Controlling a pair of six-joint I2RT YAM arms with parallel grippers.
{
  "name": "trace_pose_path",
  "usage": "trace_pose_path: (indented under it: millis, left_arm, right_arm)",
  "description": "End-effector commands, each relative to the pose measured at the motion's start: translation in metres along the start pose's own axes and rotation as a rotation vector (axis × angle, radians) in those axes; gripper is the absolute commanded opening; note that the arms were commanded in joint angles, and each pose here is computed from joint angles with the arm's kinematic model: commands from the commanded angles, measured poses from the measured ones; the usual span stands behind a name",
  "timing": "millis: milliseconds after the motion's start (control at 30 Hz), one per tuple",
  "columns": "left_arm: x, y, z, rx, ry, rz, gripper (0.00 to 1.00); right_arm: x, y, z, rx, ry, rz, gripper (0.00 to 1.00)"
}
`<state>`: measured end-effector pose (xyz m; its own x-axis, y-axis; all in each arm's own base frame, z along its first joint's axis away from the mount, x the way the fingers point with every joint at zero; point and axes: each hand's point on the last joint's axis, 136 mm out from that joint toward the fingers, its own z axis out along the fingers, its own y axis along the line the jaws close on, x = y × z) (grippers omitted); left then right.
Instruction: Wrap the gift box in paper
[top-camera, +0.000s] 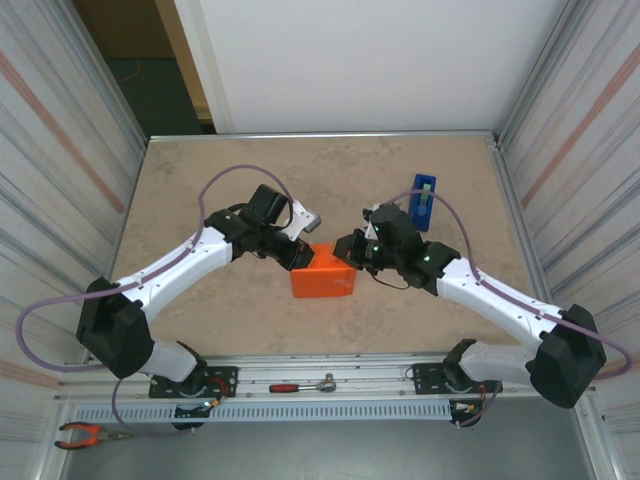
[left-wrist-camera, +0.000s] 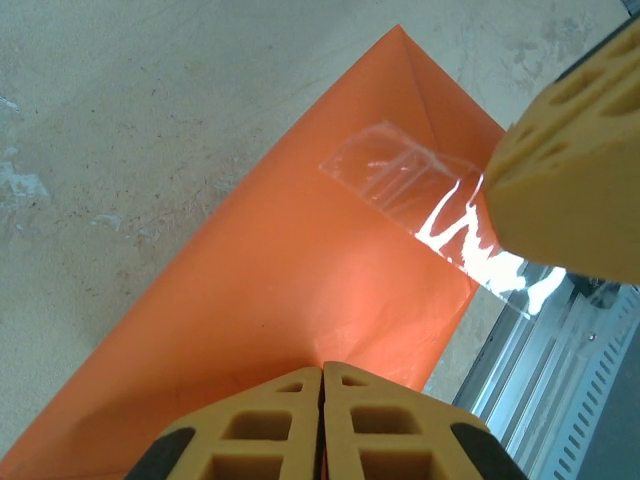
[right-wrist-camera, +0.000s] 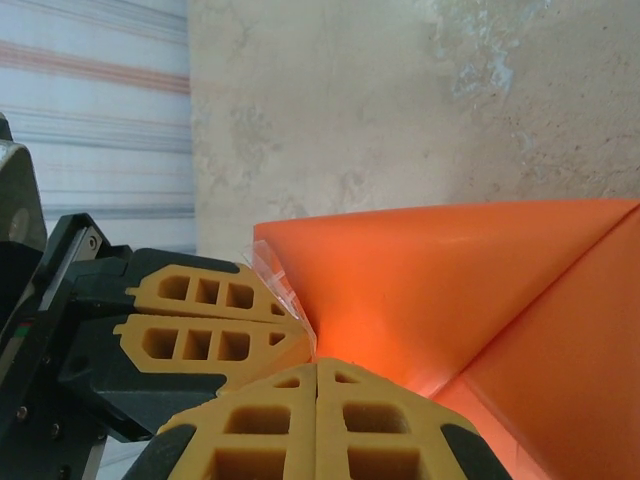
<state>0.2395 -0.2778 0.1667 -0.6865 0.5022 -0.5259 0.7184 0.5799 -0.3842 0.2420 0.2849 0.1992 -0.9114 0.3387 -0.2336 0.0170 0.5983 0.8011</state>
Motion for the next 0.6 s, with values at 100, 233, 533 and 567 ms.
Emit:
trace_pose_path:
  millis: [100, 233, 533, 567]
  left_arm:
    - [0.052, 0.006, 0.029, -0.009, 0.198, -0.038, 0.09]
    - [0.052, 0.006, 0.029, -0.008, 0.198, -0.038, 0.09]
    - [0.053, 0.006, 0.030, -0.006, 0.202, -0.039, 0.08]
    - [0.053, 0.006, 0.030, -0.005, 0.202, -0.040, 0.08]
  right_arm:
    - [0.000, -0.002, 0.002, 0.028, -0.036, 0.030, 0.00]
    - [0.003, -0.004, 0.003, 0.033, -0.034, 0.065, 0.00]
    - [0.011, -0.006, 0.009, 0.044, -0.017, 0.066, 0.00]
    - [0.012, -0.008, 0.010, 0.048, -0.015, 0.067, 0.00]
